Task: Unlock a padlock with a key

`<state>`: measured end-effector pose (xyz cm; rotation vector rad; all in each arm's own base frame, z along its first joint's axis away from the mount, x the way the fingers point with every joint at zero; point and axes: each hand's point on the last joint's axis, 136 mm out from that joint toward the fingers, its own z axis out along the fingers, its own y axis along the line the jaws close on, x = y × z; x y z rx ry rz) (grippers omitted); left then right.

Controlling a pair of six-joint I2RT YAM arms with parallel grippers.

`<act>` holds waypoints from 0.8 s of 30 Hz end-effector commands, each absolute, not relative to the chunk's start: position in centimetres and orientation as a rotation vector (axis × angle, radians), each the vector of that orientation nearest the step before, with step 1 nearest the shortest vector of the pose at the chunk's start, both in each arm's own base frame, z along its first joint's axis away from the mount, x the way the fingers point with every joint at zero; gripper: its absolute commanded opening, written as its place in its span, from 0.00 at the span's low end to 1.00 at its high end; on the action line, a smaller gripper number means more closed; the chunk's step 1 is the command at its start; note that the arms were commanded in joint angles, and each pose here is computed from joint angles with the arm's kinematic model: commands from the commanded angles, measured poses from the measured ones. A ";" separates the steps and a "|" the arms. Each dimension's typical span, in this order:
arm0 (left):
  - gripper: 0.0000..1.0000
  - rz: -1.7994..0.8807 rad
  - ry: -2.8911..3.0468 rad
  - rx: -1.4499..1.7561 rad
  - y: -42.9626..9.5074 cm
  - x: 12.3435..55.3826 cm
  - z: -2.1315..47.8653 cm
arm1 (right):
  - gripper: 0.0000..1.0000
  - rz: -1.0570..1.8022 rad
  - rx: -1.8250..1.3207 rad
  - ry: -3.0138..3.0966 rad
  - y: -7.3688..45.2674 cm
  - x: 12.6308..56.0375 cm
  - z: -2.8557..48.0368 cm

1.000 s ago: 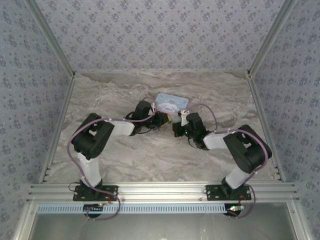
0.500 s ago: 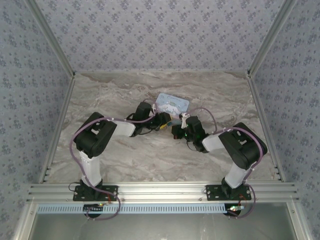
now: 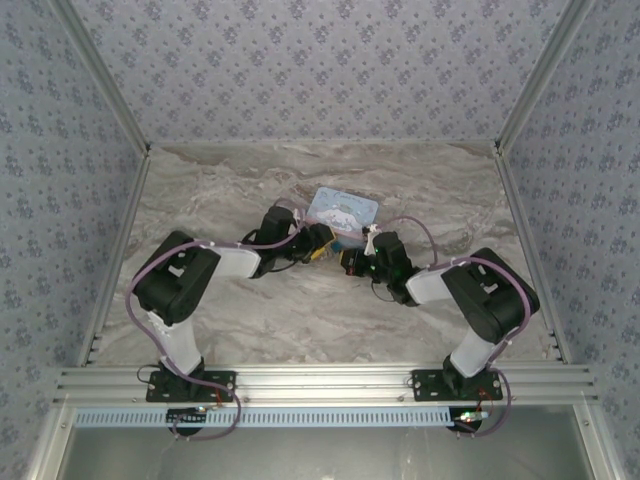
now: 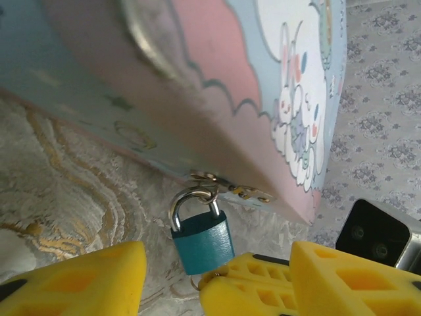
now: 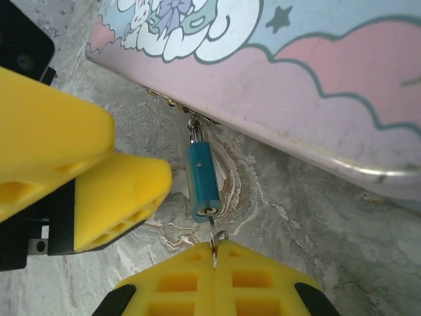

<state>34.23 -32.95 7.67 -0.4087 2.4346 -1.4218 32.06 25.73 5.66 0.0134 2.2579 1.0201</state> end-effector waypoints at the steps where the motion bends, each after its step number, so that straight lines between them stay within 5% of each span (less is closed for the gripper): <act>1: 0.58 -1.461 2.414 -0.443 -33.5 34.1 7.7 | 0.00 1.120 0.077 2.280 26.6 31.7 6.7; 14: 0.45 -1.495 2.438 -0.517 -34.6 33.6 6.3 | 0.01 1.212 0.199 2.301 27.0 32.0 7.1; 24: 0.27 -1.537 2.419 -0.538 -35.1 33.6 6.2 | 0.01 1.232 0.240 2.294 27.0 32.0 7.3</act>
